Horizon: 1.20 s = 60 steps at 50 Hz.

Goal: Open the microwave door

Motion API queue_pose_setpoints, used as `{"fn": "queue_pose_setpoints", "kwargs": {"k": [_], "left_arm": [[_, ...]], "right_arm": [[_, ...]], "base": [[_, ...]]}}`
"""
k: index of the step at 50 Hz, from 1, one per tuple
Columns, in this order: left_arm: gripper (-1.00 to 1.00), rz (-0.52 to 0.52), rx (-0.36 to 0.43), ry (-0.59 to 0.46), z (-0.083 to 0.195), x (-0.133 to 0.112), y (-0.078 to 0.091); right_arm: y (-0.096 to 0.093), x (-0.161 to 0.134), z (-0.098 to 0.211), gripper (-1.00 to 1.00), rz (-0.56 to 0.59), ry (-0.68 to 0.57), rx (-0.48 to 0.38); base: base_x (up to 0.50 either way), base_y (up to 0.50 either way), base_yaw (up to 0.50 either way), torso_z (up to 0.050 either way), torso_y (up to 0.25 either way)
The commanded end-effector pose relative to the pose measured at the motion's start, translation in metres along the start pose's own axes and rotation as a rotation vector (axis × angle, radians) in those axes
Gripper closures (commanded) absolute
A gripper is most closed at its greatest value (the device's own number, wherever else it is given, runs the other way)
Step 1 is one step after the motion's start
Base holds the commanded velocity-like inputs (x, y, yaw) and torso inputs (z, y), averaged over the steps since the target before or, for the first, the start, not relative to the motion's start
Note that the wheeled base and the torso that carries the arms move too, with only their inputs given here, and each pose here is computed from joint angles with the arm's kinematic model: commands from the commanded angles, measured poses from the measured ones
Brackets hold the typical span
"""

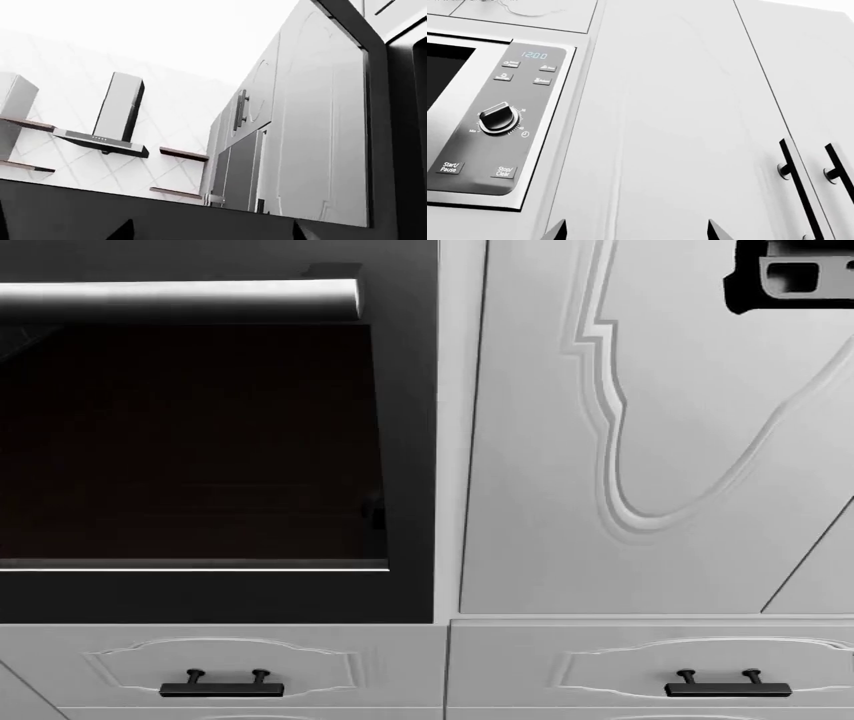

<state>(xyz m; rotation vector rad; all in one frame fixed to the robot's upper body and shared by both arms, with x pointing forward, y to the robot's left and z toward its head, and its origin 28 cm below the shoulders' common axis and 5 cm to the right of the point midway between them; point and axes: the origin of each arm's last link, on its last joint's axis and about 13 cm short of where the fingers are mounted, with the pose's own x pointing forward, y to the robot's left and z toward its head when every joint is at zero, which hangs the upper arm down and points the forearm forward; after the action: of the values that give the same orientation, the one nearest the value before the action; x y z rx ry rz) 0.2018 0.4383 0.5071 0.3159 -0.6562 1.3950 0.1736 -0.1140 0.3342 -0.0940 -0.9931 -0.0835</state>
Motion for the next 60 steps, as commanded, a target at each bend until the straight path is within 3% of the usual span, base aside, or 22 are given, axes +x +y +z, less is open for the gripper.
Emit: {"fn": "queue_pose_setpoints", "kwargs": {"k": [1, 17, 27, 43, 60], "left_arm": [[-1.00, 0.044, 0.137, 0.009, -0.015, 0.020, 0.024], [-1.00, 0.139, 0.312, 0.024, -0.035, 0.043, 0.075], [-1.00, 0.174, 0.389, 0.023, -0.032, 0.061, 0.107], [-1.00, 0.222, 0.537, 0.031, -0.031, 0.081, 0.138], [-1.00, 0.296, 0.710, 0.072, -0.042, 0.081, 0.175]], "right_arm": [[0.002, 0.001, 0.000, -1.00, 0.003, -0.002, 0.010], [0.003, 0.003, -0.001, -1.00, 0.009, -0.004, 0.011], [0.004, 0.002, -0.001, -1.00, 0.009, -0.003, 0.010], [0.005, 0.003, 0.001, -1.00, 0.010, -0.007, 0.009], [0.006, 0.006, -0.002, -1.00, 0.010, -0.005, 0.010]], "base": [[0.00, 0.00, 0.00, 0.000, 0.000], [0.00, 0.00, 0.00, 0.000, 0.000], [0.00, 0.00, 0.00, 0.000, 0.000], [0.00, 0.00, 0.00, 0.000, 0.000], [0.00, 0.00, 0.00, 0.000, 0.000]]}}
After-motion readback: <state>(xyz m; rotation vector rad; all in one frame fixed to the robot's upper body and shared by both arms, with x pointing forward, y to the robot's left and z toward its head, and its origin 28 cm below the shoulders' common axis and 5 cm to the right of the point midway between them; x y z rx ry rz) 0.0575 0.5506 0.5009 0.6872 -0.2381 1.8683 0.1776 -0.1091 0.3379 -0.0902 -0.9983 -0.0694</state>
